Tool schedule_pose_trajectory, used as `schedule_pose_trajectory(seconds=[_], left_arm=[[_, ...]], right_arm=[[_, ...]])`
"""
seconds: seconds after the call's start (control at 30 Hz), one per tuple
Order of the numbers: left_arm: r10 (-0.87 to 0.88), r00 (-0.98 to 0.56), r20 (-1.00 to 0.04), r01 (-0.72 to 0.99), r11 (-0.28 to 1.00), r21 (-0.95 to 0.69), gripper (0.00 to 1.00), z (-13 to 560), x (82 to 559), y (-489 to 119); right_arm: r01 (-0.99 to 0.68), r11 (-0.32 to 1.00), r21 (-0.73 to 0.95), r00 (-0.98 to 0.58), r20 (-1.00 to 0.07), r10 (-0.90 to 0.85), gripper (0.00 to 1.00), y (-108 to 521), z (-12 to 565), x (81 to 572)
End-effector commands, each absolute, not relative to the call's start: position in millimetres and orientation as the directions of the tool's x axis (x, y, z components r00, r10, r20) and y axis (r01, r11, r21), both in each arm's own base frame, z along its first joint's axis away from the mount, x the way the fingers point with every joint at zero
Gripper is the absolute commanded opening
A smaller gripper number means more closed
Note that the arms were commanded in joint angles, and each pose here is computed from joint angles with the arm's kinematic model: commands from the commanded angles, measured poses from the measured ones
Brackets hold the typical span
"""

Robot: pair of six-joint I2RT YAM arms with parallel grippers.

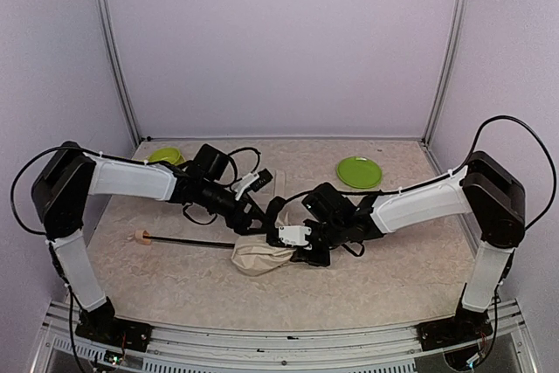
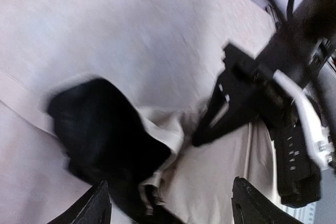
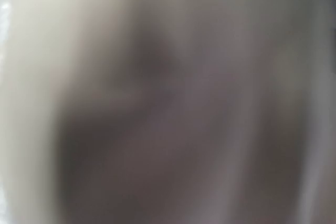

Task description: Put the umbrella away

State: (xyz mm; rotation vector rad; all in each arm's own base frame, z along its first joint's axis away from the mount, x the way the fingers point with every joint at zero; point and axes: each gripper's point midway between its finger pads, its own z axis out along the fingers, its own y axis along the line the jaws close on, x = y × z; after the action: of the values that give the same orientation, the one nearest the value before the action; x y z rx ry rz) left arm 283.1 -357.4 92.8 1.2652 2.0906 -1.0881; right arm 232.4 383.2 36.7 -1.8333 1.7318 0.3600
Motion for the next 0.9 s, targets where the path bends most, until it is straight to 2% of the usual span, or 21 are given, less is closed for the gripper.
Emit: schedule_pose_trajectory(seconds=[0.0, 0.1, 0.17, 0.23, 0.37, 0.43, 0.53, 0.7, 0.8, 0.87], left_arm=[[0.295, -0.250, -0.922, 0.906, 0.406, -0.116, 0.77, 188.6, 333.0, -340.2], [0.287, -0.180, -0.941, 0.886, 0.463, -0.029, 0.76, 205.2, 327.1, -323.1], [0.337, -0.141, -0.931, 0.894, 0.447, 0.026, 0.69, 204.2, 313.7, -320.4], [0.448, -0.028, -0.894, 0.924, 0.353, 0.148, 0.63, 197.8, 284.1, -331.3], [0.623, 0.171, -0.763, 0.944, 0.118, 0.308, 0.66, 158.0, 223.8, -347.7], [0.646, 0.162, -0.746, 0.932, 0.148, 0.331, 0.66, 148.0, 228.6, -347.0], [0.662, 0.088, -0.744, 0.931, 0.210, 0.298, 0.60, 136.5, 246.7, -344.2], [0.760, 0.056, -0.648, 0.925, 0.206, 0.321, 0.58, 97.5, 260.2, -346.2], [0.782, 0.059, -0.621, 0.959, 0.128, 0.252, 0.57, 83.6, 250.4, -354.8], [0.784, 0.056, -0.618, 0.968, 0.110, 0.227, 0.48, 77.4, 245.6, -357.4]], right_arm=[[-0.990, 0.090, 0.106, -0.125, -0.406, -0.905, 0.02, 344.9, -6.3, 195.6], [-0.979, 0.142, 0.149, -0.185, -0.339, -0.922, 0.01, 335.4, -16.7, 197.1], [-0.966, 0.164, 0.198, -0.223, -0.322, -0.920, 0.01, 333.8, -17.7, 194.1], [-0.944, 0.190, 0.270, -0.273, -0.311, -0.910, 0.02, 334.2, -16.7, 191.3], [-0.894, 0.211, 0.396, -0.338, -0.286, -0.897, 0.03, 335.9, -16.4, 183.7], [-0.893, 0.203, 0.403, -0.337, -0.298, -0.893, 0.03, 338.3, -15.9, 183.8], [-0.900, 0.197, 0.390, -0.332, -0.315, -0.889, 0.05, 340.3, -15.7, 187.0], [-0.898, 0.177, 0.402, -0.325, -0.338, -0.883, 0.08, 345.8, -15.4, 188.8], [-0.890, 0.163, 0.426, -0.332, -0.359, -0.872, 0.08, 350.0, -12.1, 189.0], [-0.870, 0.163, 0.466, -0.358, -0.369, -0.858, 0.08, 352.8, -9.0, 189.2]])
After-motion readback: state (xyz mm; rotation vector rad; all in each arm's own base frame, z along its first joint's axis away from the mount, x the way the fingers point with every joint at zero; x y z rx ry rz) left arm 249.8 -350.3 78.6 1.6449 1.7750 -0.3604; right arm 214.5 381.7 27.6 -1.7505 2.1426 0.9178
